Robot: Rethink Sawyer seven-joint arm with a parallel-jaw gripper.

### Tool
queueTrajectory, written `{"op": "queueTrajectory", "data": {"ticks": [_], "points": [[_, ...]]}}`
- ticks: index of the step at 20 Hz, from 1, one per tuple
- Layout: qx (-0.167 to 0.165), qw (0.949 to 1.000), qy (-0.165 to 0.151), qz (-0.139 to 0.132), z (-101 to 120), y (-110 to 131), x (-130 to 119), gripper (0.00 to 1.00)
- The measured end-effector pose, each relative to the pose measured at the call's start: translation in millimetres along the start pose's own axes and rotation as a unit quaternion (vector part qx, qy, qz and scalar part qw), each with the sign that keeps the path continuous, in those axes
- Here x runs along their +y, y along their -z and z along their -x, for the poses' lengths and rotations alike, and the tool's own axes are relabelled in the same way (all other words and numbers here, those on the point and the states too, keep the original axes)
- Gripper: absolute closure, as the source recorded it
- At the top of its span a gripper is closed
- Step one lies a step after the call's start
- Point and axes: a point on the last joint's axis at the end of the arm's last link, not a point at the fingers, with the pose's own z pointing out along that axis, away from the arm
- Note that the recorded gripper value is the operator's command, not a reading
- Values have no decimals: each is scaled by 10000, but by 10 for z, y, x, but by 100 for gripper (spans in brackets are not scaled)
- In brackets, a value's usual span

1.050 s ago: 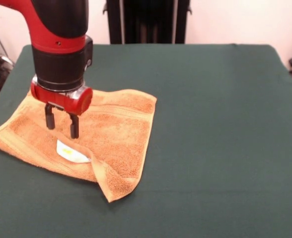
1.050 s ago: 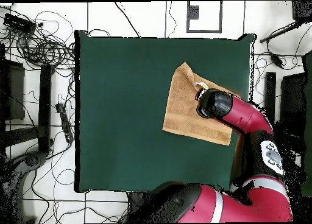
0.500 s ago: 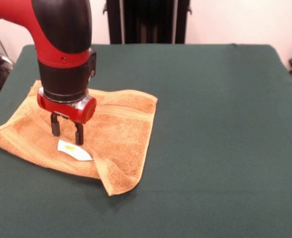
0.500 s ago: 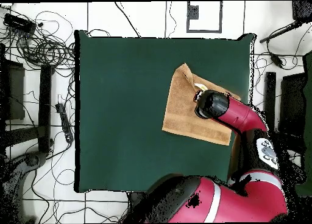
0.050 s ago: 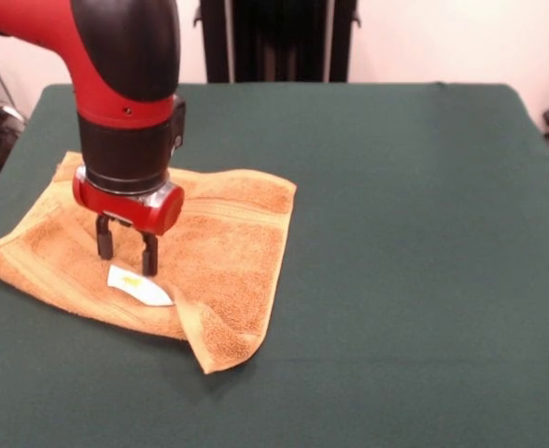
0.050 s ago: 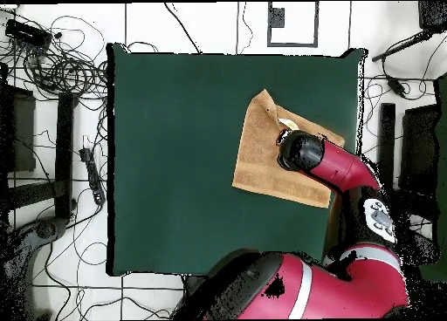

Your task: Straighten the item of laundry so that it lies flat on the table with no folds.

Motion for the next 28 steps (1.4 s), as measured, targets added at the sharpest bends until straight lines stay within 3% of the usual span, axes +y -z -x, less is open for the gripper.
{"op": "queueTrajectory", "data": {"ticks": [8, 18, 28], "points": [[-209, 9995, 188, -156, -77, 29, 101, 0], [-362, 9974, 575, -224, -292, 73, 494, 0], [-627, 9968, 463, -190, -269, 13, 385, 0]]}}
